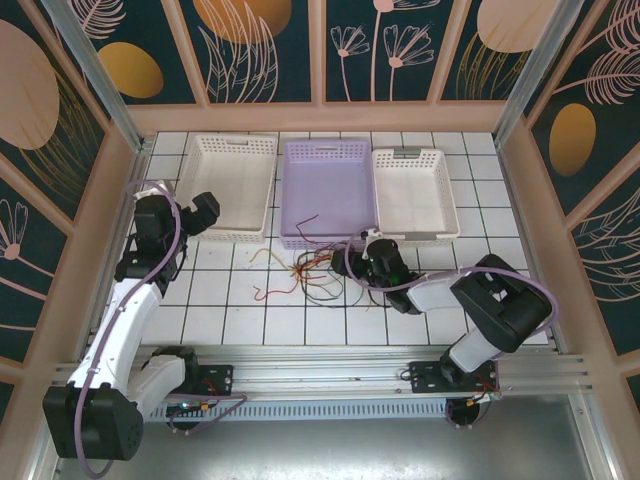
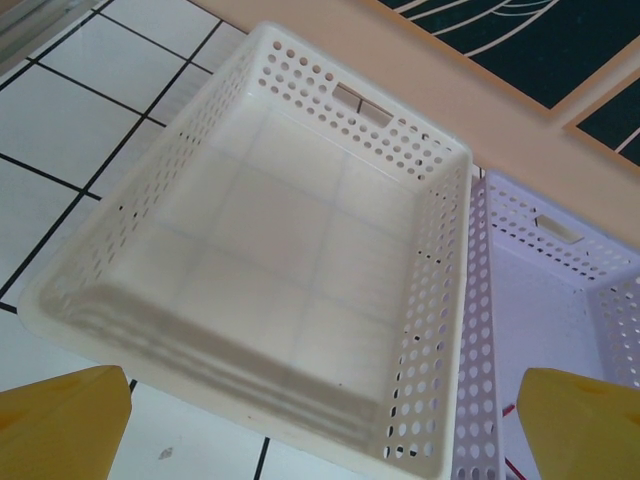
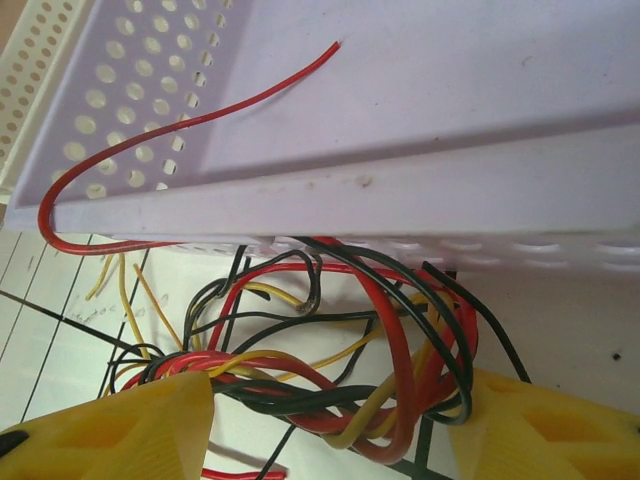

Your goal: Untangle the cables

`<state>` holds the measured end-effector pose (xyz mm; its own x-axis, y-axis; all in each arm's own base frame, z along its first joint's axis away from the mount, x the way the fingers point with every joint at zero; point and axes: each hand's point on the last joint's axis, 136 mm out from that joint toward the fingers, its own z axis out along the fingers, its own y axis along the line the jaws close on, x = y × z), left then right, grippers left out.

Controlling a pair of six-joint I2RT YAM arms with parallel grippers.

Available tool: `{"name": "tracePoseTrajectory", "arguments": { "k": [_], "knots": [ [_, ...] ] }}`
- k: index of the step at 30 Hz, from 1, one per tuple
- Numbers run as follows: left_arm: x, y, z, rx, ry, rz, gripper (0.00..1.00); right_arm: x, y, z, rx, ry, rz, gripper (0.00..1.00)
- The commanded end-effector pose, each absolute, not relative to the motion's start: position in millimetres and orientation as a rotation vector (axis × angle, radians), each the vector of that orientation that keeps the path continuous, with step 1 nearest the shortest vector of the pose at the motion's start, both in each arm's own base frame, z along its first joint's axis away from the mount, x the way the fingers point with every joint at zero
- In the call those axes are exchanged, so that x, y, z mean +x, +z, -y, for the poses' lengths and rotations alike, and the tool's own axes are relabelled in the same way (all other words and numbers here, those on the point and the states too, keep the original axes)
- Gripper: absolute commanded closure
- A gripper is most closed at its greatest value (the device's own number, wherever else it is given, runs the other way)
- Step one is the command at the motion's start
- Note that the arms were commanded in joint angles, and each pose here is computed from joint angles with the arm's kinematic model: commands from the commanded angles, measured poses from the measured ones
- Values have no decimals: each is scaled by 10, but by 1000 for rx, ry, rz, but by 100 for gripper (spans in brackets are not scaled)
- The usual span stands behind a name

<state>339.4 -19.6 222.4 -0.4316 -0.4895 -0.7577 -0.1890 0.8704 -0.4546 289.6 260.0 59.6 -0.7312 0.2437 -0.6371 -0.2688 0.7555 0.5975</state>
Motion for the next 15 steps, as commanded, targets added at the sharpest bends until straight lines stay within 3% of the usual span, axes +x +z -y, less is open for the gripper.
{"name": "tracePoseTrajectory", "arguments": {
  "k": [1,15],
  "knots": [
    [3410,2284,222,-460,-384,-2016,2,2938,776,-2630,-19,981,-2120,36],
    [3434,2249,266,-445,-405,-2032,1,2862,772,-2610,15,1037,-2085,38]
  ]
}}
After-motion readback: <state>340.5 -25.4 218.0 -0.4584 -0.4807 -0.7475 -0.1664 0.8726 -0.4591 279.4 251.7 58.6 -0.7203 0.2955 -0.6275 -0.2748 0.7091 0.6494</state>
